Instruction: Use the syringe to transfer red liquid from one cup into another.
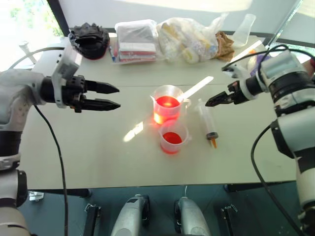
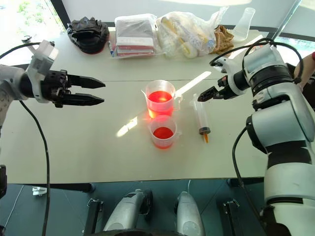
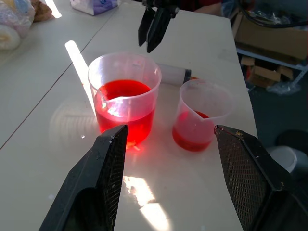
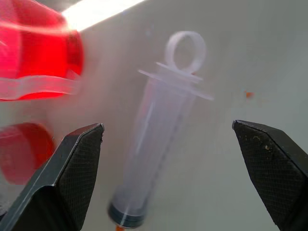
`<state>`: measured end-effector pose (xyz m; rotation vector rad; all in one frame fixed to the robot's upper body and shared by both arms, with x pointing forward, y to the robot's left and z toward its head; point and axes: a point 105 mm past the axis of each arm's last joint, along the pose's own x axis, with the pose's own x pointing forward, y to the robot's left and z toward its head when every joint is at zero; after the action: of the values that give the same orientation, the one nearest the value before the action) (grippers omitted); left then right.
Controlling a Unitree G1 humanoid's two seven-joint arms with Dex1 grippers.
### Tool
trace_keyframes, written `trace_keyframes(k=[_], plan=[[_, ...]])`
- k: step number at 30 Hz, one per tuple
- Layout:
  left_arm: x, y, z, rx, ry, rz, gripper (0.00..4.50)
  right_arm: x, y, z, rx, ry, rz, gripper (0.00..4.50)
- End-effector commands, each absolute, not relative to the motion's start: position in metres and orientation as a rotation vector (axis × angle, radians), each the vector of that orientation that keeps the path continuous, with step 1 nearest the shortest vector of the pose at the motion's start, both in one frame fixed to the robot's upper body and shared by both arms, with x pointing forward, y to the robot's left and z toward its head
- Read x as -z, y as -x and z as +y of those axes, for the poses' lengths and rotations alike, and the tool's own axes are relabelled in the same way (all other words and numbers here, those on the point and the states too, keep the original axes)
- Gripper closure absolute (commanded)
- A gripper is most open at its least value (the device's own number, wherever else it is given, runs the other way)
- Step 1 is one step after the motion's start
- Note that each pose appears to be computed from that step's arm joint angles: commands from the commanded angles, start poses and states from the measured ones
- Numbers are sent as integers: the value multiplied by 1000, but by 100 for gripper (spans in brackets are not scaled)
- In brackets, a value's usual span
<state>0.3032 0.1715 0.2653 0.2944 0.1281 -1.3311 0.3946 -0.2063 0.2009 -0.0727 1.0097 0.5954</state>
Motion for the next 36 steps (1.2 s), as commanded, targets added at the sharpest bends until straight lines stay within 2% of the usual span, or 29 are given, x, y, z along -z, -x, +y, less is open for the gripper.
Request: trace_keyframes(k=[1, 8, 15, 18, 22, 23, 27, 29, 31, 34, 36], plan=[[-271, -294, 170, 1307, -296, 60, 149, -214, -400, -192, -634, 128, 981, 2], [-273, -287, 172, 1218, -222, -6, 149, -195, -403, -173, -662, 133, 1015, 2], [-274, -291, 169, 1158, -219, -39, 149, -156, -406, -172, -596, 161, 1051, 2], [-271, -293, 168, 1138, -216, -49, 149, -137, -407, -178, -549, 191, 1063, 88], [-269, -293, 168, 1125, -217, -54, 149, -130, -409, -182, -515, 185, 1049, 278], [-268, -293, 169, 1124, -218, -52, 149, -130, -410, -183, -508, 178, 1042, 299], [-265, -293, 171, 1118, -221, -46, 149, -133, -414, -186, -482, 144, 1003, 301], [-266, -294, 174, 1112, -227, -46, 149, -147, -418, -184, -486, 97, 947, 301], [-268, -295, 180, 1099, -236, -45, 149, -180, -427, -180, -504, 8, 826, 301], [-274, -302, 191, 1069, -248, -49, 149, -254, -438, -173, -590, -13, 553, 301], [-279, -309, 195, 1054, -246, -62, 149, -300, -442, -168, -655, 60, 322, 301]])
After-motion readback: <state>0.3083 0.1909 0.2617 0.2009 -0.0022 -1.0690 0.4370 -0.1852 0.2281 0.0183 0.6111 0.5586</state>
